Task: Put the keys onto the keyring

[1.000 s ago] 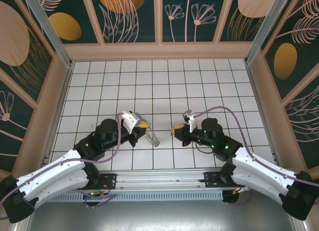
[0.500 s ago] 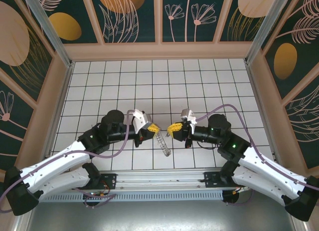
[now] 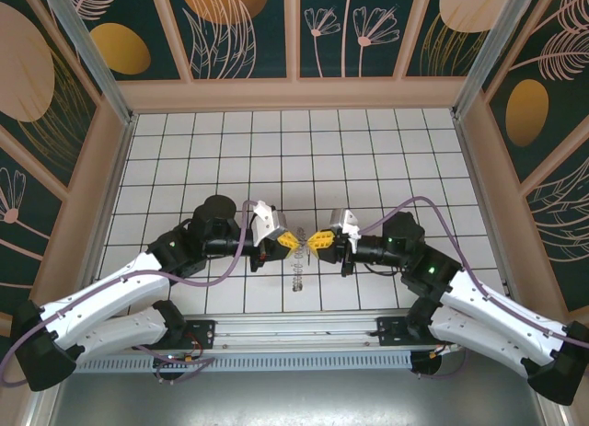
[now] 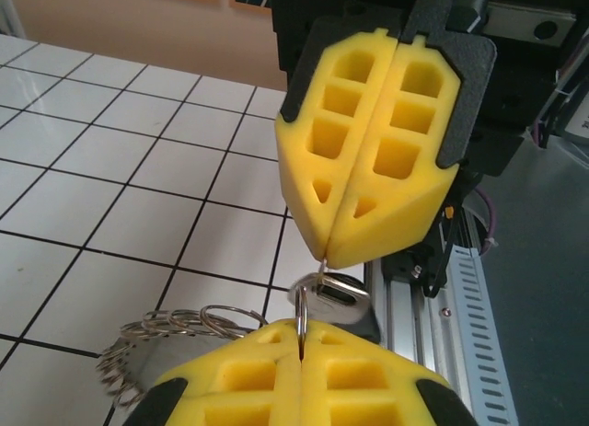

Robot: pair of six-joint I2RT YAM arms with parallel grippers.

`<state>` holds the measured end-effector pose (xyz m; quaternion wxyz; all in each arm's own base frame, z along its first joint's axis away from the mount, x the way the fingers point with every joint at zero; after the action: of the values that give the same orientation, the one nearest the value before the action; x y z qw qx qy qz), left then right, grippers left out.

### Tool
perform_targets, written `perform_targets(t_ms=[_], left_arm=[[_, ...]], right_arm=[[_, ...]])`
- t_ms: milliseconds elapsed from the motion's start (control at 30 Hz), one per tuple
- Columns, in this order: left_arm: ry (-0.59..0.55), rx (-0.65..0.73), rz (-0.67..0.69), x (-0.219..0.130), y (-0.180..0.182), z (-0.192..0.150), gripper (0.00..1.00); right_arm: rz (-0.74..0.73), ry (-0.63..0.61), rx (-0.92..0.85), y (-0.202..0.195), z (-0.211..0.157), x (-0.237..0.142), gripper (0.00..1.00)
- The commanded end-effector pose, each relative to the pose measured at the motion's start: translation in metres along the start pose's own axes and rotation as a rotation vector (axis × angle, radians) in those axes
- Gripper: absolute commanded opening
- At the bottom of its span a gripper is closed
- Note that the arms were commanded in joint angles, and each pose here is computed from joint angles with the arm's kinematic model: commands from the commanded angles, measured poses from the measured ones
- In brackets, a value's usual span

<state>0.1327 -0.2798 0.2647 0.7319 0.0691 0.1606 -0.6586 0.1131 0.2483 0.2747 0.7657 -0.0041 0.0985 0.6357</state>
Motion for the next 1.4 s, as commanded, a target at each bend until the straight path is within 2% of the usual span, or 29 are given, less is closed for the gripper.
perform_targets(t_ms=[0, 367, 767, 1367], left_arm=[[-0.039, 0.048, -0.044, -0.003, -0.007, 0.017, 0.0], [-0.041, 0.05, -0.056, -0.002, -0.008, 0.02, 0.0], [-0.052, 0.057, -0.062, -0.003, -0.01, 0.024, 0.0], [-0.065, 0.051, -0.078, -0.005, -0.013, 0.028, 0.0]], right_arm=[[-0.007, -0.035, -0.057, 0.002, 0.008, -0.003, 0.0], [-0.05, -0.061, -0.081, 0.0, 0.011, -0.007, 0.0], [0.023, -0.037, -0.061, 0.009, 0.005, -0.003, 0.0], [0.031, -0.048, -0.072, 0.012, 0.007, -0.002, 0.0]])
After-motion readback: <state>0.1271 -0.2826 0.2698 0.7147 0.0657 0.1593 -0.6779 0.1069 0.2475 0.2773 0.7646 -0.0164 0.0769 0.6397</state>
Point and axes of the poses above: each hand's point on the last joint's axis, 136 mm out from that joint toward the fingers, its own x axis out along the fingers, its own y axis along the line the jaws close on, z = x × y, the point moved 3 cm from there along -x, back along the fingers, and after that the axes turned 3 degrees about x, right-handed, at the moved point
